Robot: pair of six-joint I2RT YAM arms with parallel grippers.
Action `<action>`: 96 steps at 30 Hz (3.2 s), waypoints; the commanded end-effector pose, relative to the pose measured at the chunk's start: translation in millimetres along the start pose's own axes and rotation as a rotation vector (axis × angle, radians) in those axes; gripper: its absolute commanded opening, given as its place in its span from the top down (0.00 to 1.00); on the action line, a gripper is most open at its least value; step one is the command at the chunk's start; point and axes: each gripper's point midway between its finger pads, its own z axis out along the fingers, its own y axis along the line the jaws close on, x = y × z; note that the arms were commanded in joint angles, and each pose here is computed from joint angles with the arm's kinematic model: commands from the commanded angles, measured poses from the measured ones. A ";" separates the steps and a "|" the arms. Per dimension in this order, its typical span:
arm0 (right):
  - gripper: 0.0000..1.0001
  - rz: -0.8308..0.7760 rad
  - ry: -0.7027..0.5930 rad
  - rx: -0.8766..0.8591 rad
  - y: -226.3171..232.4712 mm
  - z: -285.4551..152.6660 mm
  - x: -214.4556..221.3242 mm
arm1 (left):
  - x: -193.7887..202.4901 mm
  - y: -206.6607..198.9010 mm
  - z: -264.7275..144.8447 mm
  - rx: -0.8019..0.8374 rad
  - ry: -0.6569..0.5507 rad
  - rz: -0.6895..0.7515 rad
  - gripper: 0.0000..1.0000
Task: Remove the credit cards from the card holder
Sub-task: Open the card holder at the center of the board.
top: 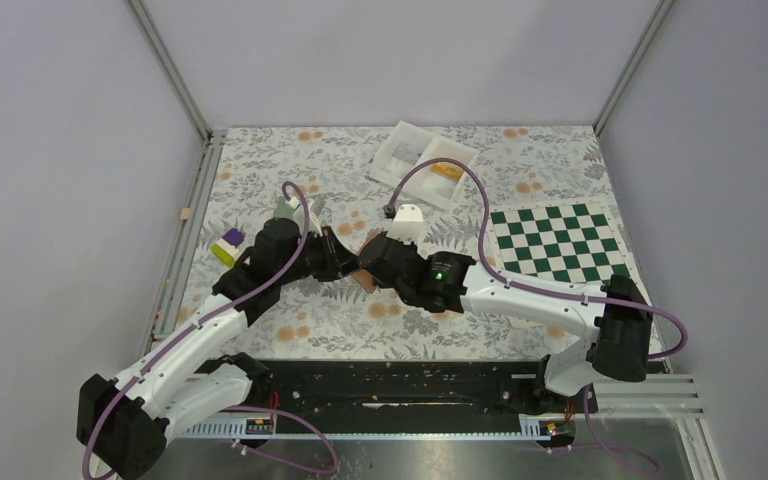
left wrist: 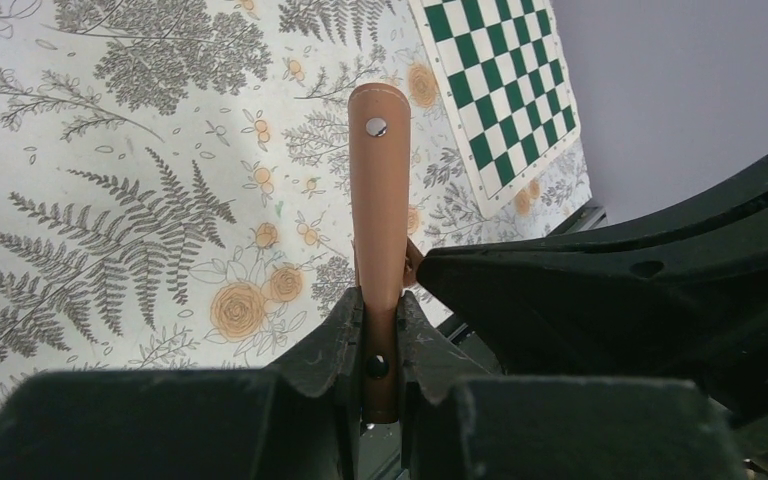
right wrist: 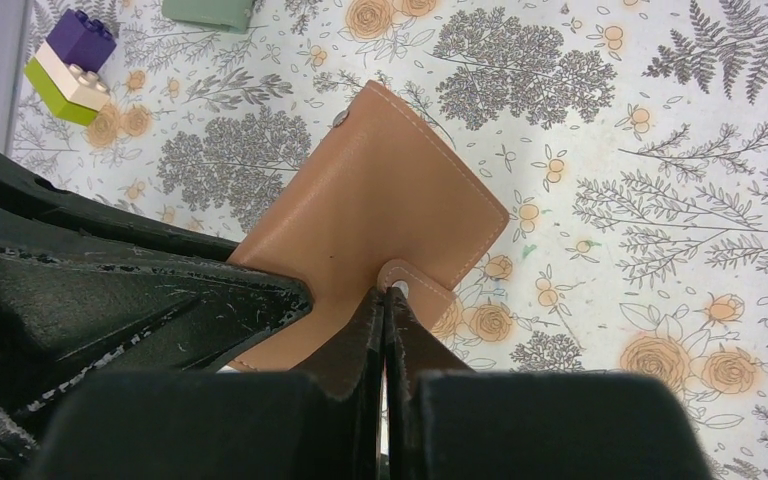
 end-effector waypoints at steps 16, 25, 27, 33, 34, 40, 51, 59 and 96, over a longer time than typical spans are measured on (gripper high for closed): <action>0.67 0.013 -0.010 -0.159 13.6 -9.0 -8.9 | -13.7 9.0 5.3 -0.090 -0.024 0.008 1.00; 0.52 0.024 0.081 -0.092 25.0 7.7 6.2 | -12.4 2.5 5.0 -0.058 -0.017 -0.013 1.00; 0.52 -0.006 0.106 -0.056 19.6 13.8 14.5 | -12.8 0.4 3.6 -0.051 -0.018 -0.014 1.00; 0.53 -0.049 0.125 0.019 4.2 18.8 23.5 | -17.1 -4.0 -0.8 -0.045 -0.035 -0.007 1.00; 0.53 -0.055 0.127 0.028 2.8 18.5 22.9 | -18.0 -3.4 -1.1 -0.049 -0.039 -0.008 1.00; 0.51 -0.071 0.151 0.029 6.5 23.9 29.3 | -20.2 -9.3 -2.2 -0.024 -0.047 -0.013 1.00; 0.60 -0.154 0.073 0.135 -14.2 39.5 24.2 | -13.0 -28.2 -4.1 0.076 -0.002 -0.098 1.00; 0.64 -0.182 0.063 0.186 -23.9 44.8 26.7 | -4.1 -31.4 -2.2 0.118 0.032 -0.149 1.00; 1.00 -0.257 0.057 0.316 -74.0 59.1 25.2 | -9.9 -6.8 -10.5 -0.028 -0.006 -0.075 1.00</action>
